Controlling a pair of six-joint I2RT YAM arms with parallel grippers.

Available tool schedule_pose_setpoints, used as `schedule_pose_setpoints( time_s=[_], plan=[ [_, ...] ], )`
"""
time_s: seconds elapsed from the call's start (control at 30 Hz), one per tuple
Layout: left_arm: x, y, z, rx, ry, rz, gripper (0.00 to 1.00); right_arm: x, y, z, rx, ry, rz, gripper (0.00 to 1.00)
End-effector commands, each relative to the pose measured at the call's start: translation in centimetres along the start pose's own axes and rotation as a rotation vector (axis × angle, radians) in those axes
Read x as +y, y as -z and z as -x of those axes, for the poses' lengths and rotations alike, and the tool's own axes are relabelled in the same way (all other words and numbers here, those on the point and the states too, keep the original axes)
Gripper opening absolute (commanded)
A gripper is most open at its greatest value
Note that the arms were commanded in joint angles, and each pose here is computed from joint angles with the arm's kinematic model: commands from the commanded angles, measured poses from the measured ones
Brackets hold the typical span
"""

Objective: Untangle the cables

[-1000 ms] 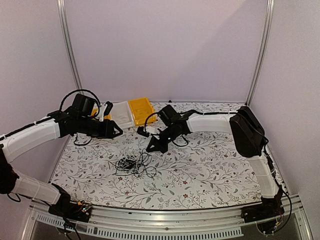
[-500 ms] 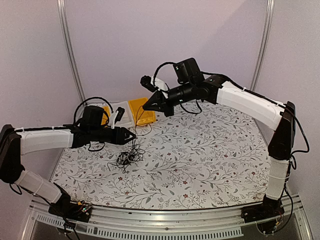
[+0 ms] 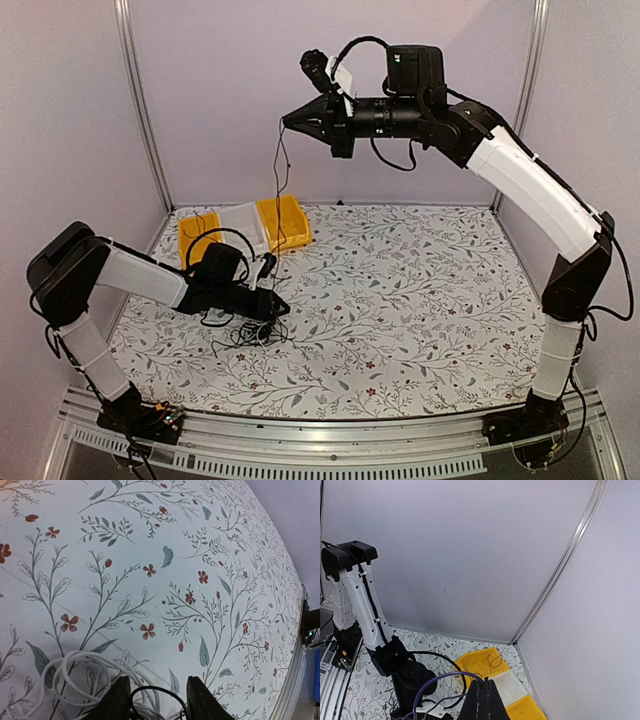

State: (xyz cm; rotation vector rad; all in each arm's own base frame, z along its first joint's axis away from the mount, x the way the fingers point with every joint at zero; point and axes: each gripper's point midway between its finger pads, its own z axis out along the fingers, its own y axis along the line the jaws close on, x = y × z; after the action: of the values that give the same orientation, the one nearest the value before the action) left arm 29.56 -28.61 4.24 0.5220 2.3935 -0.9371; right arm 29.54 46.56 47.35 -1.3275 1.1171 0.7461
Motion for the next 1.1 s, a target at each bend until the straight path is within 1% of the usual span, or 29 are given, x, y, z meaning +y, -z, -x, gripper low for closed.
schedule_pose_setpoints(
  time_s=[0.0,0.1,0.2,0.27,0.37,0.47,0.53,0.6,0.63,0.73,0.8,0.93,1.07],
  plan=[
    [0.8,-0.2,-2.5,0.056,0.002,0.036,0.41,-2.7,4.7,8.8,-0.194,0.098,-0.183,0.0],
    [1.5,-0.5,-3.7,0.096,0.017,0.054,0.42,-3.6,7.7,13.3,-0.302,0.154,-0.265,0.0],
    [1.8,-0.8,-4.2,0.116,0.023,0.06,0.42,-4.1,10.2,16.5,-0.38,0.195,-0.333,0.0],
    [1.9,-0.8,-4.1,0.114,0.025,0.07,0.42,-4.4,11.7,17.9,-0.413,0.214,-0.373,0.0],
    [2.0,-0.7,-3.9,0.108,0.027,0.081,0.42,-4.9,13.1,18.7,-0.425,0.231,-0.414,0.0],
    [2.1,-0.5,-4.1,0.114,0.03,0.088,0.42,-6.2,15.6,20.2,-0.485,0.231,-0.473,0.0],
    [1.7,-0.3,-3.8,0.107,0.025,0.081,0.42,-6.5,16.4,20.7,-0.487,0.277,-0.506,0.0],
    [1.0,0.0,-2.9,0.088,0.007,0.069,0.42,-7.2,16.5,20.1,-0.453,0.315,-0.543,0.0],
    [0.7,0.3,-2.4,0.076,-0.003,0.068,0.42,-7.7,16.7,19.7,-0.442,0.307,-0.551,0.0],
    [-0.1,1.1,-0.6,0.041,-0.029,0.076,0.42,-8.6,16.5,18.1,-0.412,0.228,-0.543,0.0],
    [-1.0,1.9,0.9,0.01,-0.047,0.069,0.43,-8.8,15.2,15.8,-0.361,0.195,-0.531,0.0],
    [-3.5,3.9,4.7,-0.082,-0.088,0.043,0.44,-8.5,14.3,12.7,-0.287,0.166,-0.514,0.0],
    [-6.5,6.7,8.9,-0.209,-0.137,0.013,0.47,-7.4,12.6,8.2,-0.185,0.137,-0.462,0.0]
  ],
)
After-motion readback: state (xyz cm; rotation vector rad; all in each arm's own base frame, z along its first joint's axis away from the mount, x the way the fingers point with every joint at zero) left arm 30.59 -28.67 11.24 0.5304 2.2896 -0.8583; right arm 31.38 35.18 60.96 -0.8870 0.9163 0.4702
